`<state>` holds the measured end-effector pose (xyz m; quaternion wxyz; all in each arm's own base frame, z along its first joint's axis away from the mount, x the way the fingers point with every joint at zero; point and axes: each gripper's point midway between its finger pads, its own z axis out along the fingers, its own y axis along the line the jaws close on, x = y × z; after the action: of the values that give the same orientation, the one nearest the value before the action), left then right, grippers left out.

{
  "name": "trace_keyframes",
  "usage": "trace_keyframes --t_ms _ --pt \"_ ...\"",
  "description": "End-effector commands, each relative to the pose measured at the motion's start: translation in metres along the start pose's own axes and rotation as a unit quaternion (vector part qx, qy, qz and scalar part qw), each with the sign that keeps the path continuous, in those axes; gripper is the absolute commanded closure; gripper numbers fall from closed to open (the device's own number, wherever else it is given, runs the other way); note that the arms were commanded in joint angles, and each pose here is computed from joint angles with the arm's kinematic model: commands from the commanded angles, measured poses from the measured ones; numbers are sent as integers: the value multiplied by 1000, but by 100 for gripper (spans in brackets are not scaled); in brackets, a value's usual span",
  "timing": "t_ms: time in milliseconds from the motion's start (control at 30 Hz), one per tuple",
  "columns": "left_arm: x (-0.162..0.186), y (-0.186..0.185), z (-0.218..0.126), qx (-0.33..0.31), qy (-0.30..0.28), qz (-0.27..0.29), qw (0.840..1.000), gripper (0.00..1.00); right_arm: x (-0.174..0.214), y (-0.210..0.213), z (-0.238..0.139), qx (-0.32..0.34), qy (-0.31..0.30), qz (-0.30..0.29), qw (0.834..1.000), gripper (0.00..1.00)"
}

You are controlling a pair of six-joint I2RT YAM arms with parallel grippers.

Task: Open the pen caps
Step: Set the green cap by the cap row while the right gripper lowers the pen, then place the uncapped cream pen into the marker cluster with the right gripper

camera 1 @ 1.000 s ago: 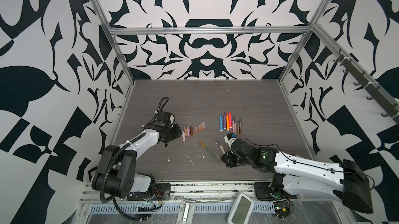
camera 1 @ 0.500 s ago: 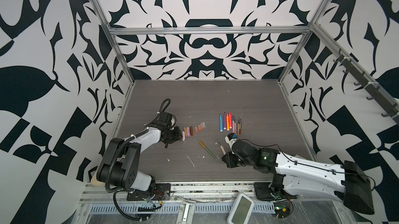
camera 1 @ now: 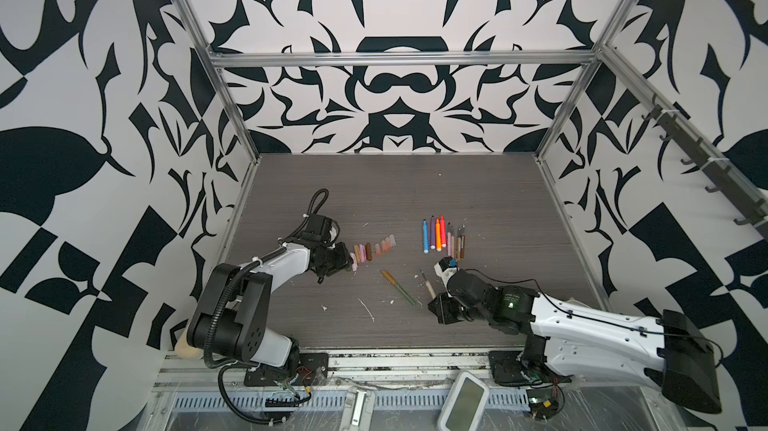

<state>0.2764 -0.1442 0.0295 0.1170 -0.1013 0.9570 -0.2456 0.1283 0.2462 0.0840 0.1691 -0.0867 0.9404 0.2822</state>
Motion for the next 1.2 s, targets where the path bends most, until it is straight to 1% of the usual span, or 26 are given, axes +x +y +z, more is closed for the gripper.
trace_keyframes --t_ms 0,167,933,1167 --pt "-4 -11 -8 25 -15 7 1000 60 -6 1 -3 -3 -16 7 1000 100" --pt "-7 -16 -13 34 -27 10 999 56 -5 1 0 -2 -11 9 1000 100" --pt "-9 -16 1 40 -8 0 999 56 -6 2 -4 2 -11 9 1000 100" --pt "-14 -21 0 47 -11 -1 999 55 -6 1 -6 3 -13 10 1000 100"
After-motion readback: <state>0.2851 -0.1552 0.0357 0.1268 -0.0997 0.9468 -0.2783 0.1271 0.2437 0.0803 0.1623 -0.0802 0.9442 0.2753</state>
